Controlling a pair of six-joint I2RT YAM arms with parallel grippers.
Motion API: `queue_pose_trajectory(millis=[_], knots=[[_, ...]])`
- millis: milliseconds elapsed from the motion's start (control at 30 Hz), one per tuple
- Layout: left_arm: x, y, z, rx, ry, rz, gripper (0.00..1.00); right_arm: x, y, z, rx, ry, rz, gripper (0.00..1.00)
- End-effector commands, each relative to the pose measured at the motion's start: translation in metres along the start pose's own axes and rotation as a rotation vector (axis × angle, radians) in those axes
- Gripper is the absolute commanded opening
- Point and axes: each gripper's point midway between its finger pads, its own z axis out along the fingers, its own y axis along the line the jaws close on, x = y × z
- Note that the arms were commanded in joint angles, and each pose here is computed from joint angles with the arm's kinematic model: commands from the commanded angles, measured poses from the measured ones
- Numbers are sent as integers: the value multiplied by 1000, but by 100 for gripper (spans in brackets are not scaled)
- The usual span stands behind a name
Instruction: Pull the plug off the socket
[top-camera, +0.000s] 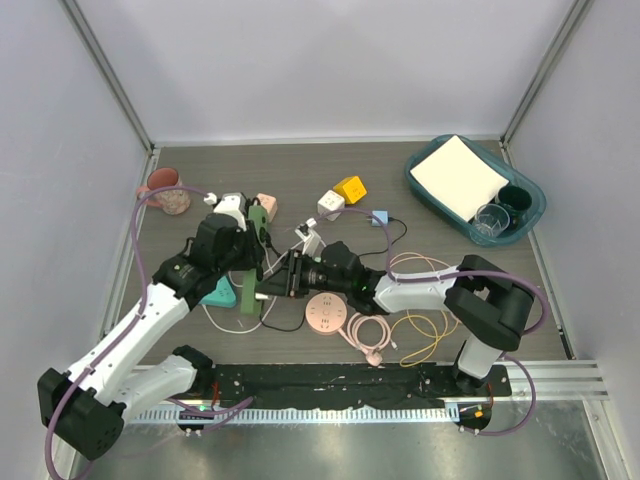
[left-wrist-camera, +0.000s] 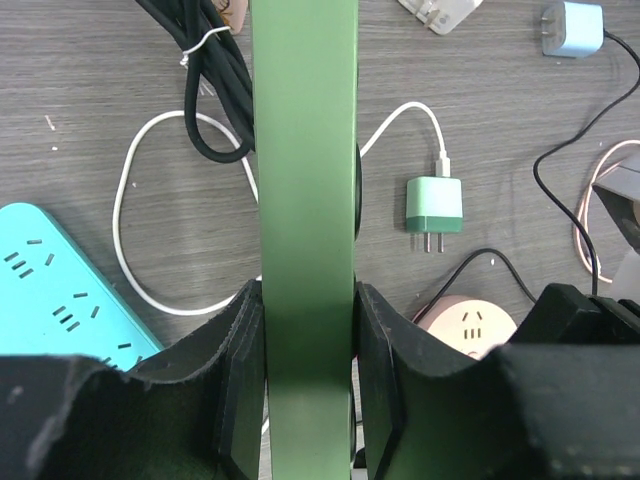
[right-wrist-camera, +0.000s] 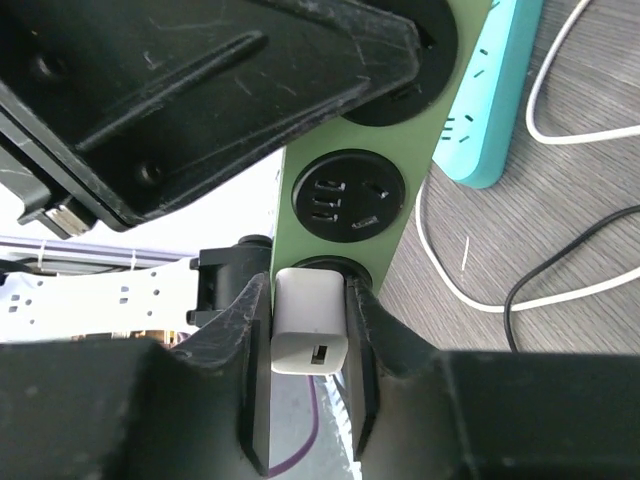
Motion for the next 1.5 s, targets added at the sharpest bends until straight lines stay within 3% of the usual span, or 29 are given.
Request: queue_pose_trajectory(millis=[0,367,600,833,933,1133,1300,1467], knots=[[-46,-10,-10,53,-195,65,0,-4,25,-6,-105,-26,-47,1],[-40,-9,10,52,-196,132,0,-24,1,-33,-79,-64,-15,1],[-38,-11,12,72,-208,140,0,-6,7,-36,-125,56,-43,1],[-31,-2,21,21,-167,160,0,-9,-34,-33,177,56,-96,1],[-29,-1,25,10,-142,169,0,-21,-21,-30,204,21,-148,1],[-31,2,24,-7,-156,172,0,-29,4,-32,82,-16,-130,1],[-30,6,25,-20,-160,185,0,-22,-13,-44,-24,-29,38,1],[-27,8,29,-33,-137,191,0,-26,-5,-47,-88,-41,46,1]])
